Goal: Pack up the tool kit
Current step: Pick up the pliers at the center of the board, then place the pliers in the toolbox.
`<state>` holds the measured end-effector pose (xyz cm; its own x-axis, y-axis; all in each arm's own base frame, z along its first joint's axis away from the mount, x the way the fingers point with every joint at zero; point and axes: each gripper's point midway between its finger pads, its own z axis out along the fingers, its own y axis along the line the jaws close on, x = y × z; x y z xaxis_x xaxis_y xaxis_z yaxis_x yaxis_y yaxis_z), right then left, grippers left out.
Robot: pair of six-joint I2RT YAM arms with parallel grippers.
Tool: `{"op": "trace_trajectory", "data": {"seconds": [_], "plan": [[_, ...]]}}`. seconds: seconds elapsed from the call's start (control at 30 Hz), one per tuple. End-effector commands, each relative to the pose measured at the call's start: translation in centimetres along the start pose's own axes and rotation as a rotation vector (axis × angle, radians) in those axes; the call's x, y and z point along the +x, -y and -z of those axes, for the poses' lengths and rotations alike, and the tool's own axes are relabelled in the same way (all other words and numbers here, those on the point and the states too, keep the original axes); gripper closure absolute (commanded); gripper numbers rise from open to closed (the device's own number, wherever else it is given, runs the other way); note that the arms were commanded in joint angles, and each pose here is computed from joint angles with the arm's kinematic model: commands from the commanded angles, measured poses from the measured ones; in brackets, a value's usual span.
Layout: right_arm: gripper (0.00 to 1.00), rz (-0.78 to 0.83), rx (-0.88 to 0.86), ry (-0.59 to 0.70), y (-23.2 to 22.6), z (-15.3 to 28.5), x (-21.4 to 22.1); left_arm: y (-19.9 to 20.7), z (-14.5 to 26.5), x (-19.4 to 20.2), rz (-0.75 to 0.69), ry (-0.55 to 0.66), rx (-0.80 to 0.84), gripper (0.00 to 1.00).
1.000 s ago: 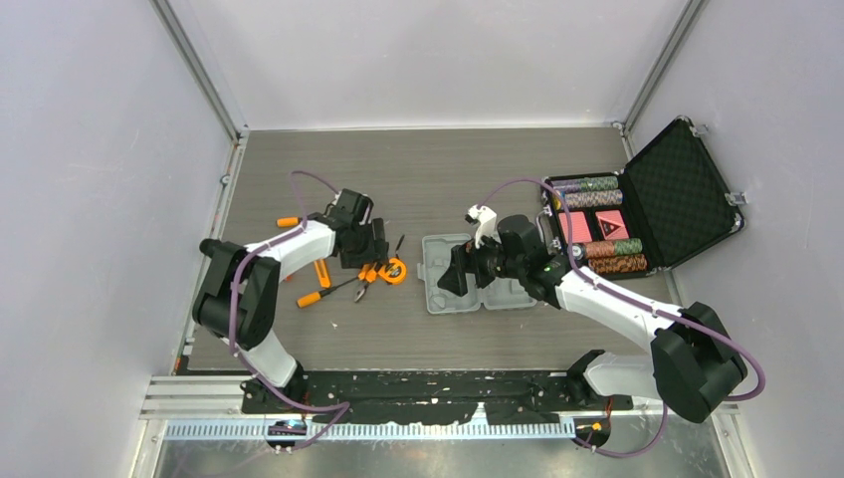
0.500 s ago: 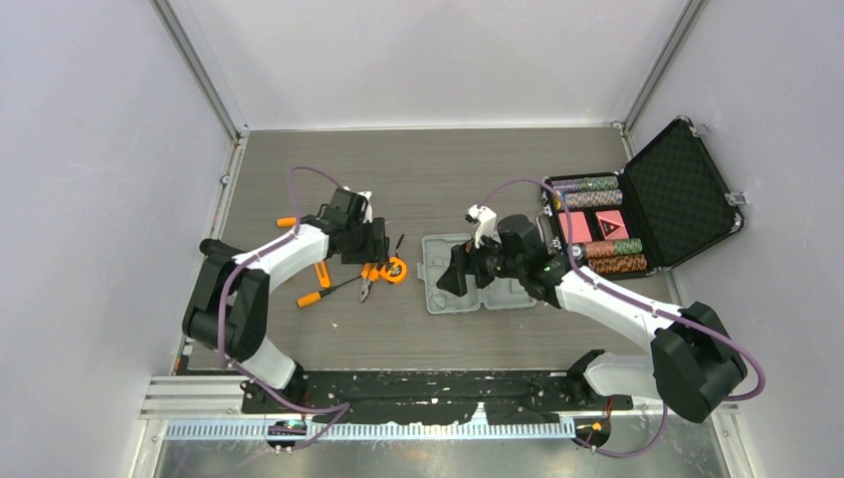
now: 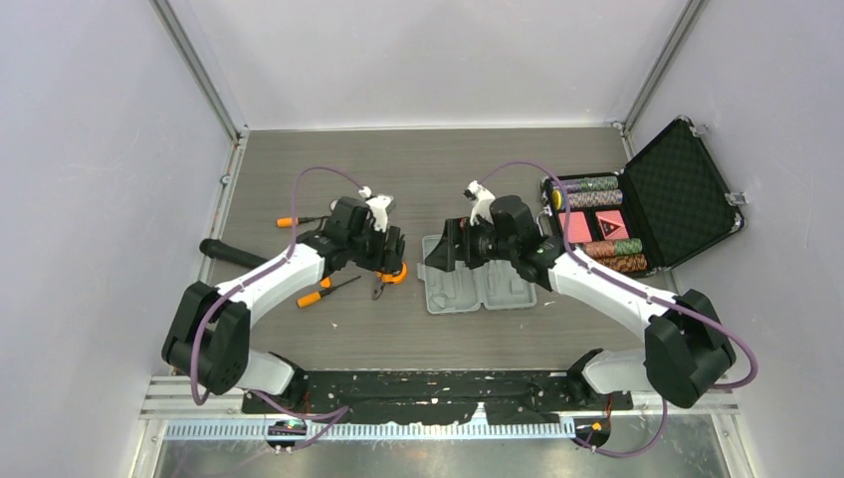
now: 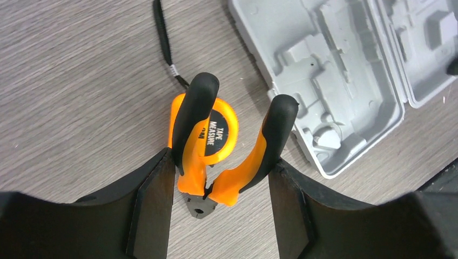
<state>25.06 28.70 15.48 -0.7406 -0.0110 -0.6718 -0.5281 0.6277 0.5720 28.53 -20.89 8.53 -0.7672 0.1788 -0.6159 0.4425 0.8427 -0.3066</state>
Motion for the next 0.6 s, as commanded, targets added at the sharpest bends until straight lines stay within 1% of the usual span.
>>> {"op": "trace_trajectory", "data": {"seconds": [0.0,0.1,0.23,0.33,0.57], "plan": [[0.11,-0.177,0.040,0.025,-0.5,-1.2,-2.3,2.4,1.2,-3.5,-0.134,0.159,0.084,1.00],[0.14,-0.256,0.039,0.003,-0.6,-2.7,-2.8,2.9,1.4,-3.3,-0.159,0.168,0.096,1.00],[0.16,-0.299,0.019,0.007,-1.0,-4.4,-3.8,3.4,1.6,-3.2,-0.185,0.174,0.109,1.00],[0.18,-0.322,-0.012,0.027,-1.4,-5.5,-4.8,3.8,1.6,-3.2,-0.199,0.175,0.121,1.00],[0.20,-0.338,-0.073,0.019,-2.3,-7.7,-5.2,4.3,1.6,-2.9,-0.215,0.172,0.138,1.00]]}}
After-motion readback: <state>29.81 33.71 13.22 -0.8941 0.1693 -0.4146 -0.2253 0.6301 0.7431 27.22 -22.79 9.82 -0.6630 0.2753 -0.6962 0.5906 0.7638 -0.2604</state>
